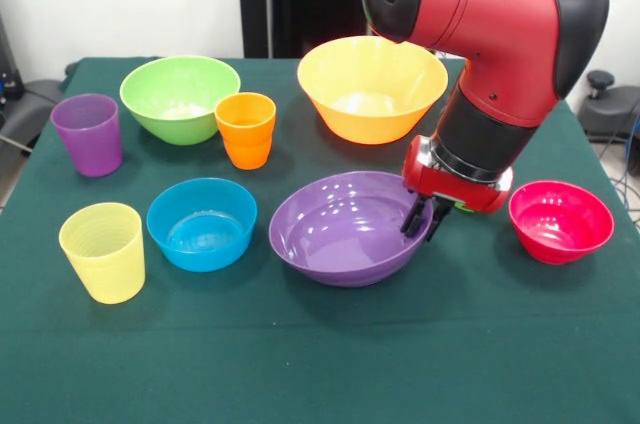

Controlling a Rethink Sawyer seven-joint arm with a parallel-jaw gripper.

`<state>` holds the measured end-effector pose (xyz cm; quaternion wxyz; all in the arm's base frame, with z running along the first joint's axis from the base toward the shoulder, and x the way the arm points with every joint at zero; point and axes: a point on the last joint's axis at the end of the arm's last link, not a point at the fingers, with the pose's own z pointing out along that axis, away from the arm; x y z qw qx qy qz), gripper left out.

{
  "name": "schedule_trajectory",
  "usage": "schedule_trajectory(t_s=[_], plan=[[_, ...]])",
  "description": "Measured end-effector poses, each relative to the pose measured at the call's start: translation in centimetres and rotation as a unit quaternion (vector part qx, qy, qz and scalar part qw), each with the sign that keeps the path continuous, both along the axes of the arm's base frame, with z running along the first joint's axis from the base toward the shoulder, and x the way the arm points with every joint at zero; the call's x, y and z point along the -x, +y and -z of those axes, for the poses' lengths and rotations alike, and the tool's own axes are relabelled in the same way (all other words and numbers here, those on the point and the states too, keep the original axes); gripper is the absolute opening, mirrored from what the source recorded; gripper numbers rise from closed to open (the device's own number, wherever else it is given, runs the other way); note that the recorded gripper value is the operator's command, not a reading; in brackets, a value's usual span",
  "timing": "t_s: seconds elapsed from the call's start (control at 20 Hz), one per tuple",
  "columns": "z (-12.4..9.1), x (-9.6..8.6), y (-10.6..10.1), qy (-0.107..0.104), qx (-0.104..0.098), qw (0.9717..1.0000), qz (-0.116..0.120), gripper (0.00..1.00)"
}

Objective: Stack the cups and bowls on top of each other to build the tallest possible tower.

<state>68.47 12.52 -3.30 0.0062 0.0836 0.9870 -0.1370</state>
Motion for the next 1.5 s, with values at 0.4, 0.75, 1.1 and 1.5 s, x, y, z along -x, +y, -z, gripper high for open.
schedule_trajectory(t_s=[0.4, 0.75, 1.1, 1.5], plan=[[-0.4, 0.3, -0.2, -0.002, -0.008, 1.0, 0.006, 0.0], [-1.4, 0.3, -1.2, -0.022, -0.029, 0.9991, 0.022, 0.0], [-2.1, 0.1, -2.3, -0.034, -0.045, 0.9977, 0.037, 0.0], [-2.0, 0.2, -2.4, -0.032, -0.049, 0.9975, 0.04, 0.0]])
